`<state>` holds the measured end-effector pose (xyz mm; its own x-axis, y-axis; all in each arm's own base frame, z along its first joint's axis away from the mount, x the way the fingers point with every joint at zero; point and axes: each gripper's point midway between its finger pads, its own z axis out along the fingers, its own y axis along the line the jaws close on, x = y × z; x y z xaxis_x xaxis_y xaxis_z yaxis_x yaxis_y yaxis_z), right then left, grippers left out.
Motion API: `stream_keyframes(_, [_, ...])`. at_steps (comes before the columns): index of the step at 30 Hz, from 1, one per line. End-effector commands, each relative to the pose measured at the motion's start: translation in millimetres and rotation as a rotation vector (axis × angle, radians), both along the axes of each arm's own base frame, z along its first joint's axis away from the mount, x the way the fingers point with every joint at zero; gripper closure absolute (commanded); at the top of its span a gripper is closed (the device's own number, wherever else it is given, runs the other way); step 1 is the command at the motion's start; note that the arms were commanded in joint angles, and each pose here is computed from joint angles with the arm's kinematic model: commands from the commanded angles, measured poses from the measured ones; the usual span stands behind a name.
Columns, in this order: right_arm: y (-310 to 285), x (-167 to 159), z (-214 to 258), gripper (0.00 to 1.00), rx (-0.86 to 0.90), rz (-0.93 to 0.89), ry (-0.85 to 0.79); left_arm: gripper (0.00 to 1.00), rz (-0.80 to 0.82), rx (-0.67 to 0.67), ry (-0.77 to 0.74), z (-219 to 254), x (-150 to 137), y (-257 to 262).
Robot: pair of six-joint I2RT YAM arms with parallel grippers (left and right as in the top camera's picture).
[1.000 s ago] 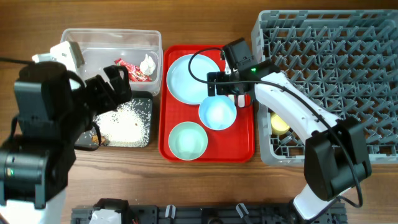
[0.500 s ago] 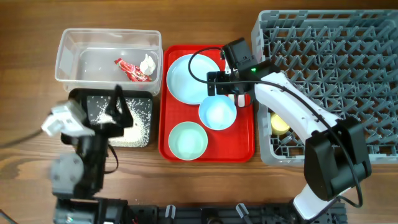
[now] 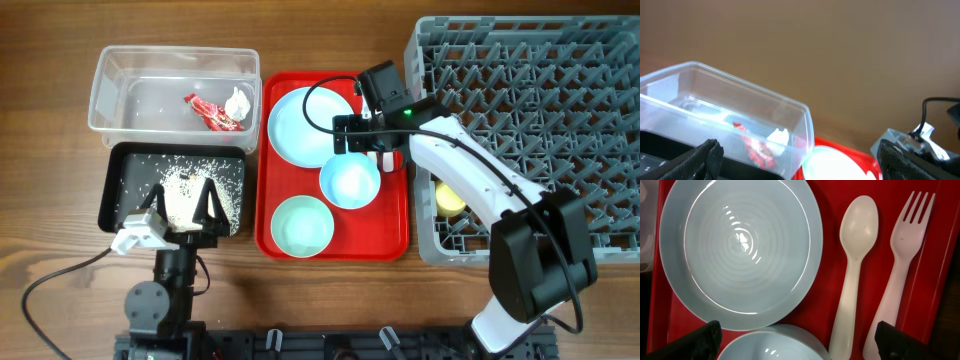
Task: Sort waste into correct bins and load items into the dishwasher rack
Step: 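Grasp the light-blue bowl with the right gripper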
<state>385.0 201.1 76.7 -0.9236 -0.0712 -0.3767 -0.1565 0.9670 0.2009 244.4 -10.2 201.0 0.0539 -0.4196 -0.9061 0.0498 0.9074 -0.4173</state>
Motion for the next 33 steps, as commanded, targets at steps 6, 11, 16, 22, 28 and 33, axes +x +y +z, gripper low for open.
stream_keyframes(6, [-0.3,3.2,-0.9,0.00,-0.013,0.002,-0.008,0.00,0.024,0.018,0.046,-20.2,2.1,4.3])
stream_keyframes(11, [-0.3,3.2,-0.9,0.00,-0.012,0.002,-0.008,0.00,0.023,0.026,0.135,-42.1,1.8,4.3])
stream_keyframes(16, [-0.3,3.2,-0.9,0.00,-0.013,0.002,-0.008,0.00,0.023,0.026,0.139,-42.9,2.0,4.2])
stream_keyframes(22, [2.9,9.7,2.6,0.00,0.002,0.002,-0.038,0.00,0.023,0.027,0.140,-43.3,2.1,4.2])
stream_keyframes(28, [21.9,48.3,30.6,0.00,0.094,0.000,-0.226,0.00,0.023,0.027,0.140,-43.3,2.1,4.2])
stream_keyframes(33, [24.5,53.1,35.2,0.00,0.109,-0.001,-0.251,0.00,0.024,0.027,0.140,-43.3,2.1,4.4])
